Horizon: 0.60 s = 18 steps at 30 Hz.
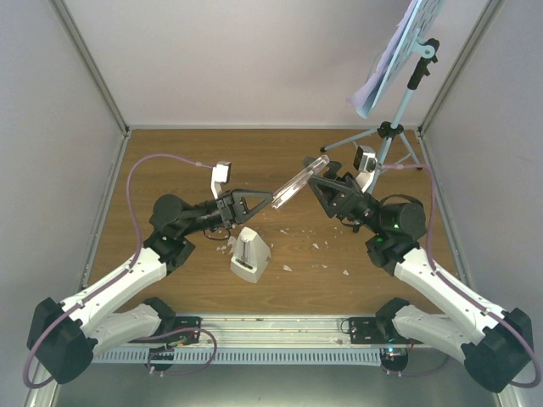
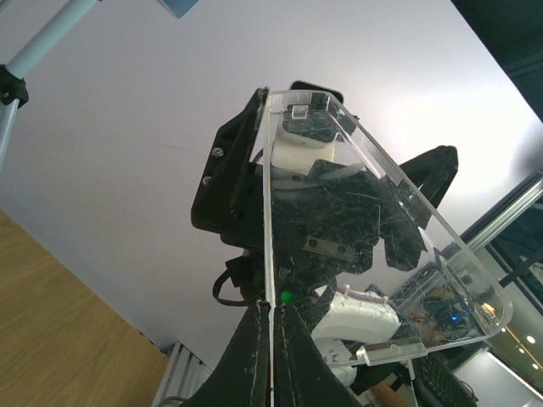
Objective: Pack up the instrument practice props
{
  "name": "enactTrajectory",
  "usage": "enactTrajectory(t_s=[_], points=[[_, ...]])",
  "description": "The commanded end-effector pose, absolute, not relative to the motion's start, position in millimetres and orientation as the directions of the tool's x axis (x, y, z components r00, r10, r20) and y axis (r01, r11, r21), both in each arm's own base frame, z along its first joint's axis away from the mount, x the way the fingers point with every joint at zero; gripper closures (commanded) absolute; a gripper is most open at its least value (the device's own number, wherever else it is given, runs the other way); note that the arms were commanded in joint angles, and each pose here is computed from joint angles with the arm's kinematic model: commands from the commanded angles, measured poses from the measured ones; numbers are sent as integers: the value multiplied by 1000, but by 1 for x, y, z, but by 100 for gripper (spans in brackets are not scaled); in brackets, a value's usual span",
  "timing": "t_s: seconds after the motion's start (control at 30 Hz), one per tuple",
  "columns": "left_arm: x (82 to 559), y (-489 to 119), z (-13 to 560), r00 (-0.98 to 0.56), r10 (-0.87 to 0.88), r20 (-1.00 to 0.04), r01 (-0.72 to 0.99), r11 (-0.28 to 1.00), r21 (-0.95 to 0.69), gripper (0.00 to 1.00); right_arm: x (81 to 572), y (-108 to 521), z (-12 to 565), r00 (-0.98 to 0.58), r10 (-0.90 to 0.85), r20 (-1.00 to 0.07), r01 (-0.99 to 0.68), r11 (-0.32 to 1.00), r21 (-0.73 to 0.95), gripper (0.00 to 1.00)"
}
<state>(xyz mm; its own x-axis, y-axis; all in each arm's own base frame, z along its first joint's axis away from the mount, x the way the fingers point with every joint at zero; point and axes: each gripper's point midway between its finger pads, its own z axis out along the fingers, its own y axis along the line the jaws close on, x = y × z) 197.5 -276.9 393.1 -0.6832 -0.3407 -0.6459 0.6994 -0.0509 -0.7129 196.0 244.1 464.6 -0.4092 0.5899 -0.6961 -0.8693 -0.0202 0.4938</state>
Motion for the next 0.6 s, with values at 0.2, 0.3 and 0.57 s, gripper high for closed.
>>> enactTrajectory(t_s=[0.2, 0.3, 0.57], points=[[180, -268, 429, -627, -388, -676, 762, -128, -634, 100, 186, 252, 481, -383, 611, -693, -892, -49, 449, 10], [180, -269, 429, -628, -386, -676, 762, -128, -635, 100, 188, 253, 480, -386, 614, -689, -889, -48, 455, 14], [179, -270, 427, -629, -380, -678, 762, -127, -635, 100, 190, 252, 479, -387, 623, -680, -884, -40, 467, 28]])
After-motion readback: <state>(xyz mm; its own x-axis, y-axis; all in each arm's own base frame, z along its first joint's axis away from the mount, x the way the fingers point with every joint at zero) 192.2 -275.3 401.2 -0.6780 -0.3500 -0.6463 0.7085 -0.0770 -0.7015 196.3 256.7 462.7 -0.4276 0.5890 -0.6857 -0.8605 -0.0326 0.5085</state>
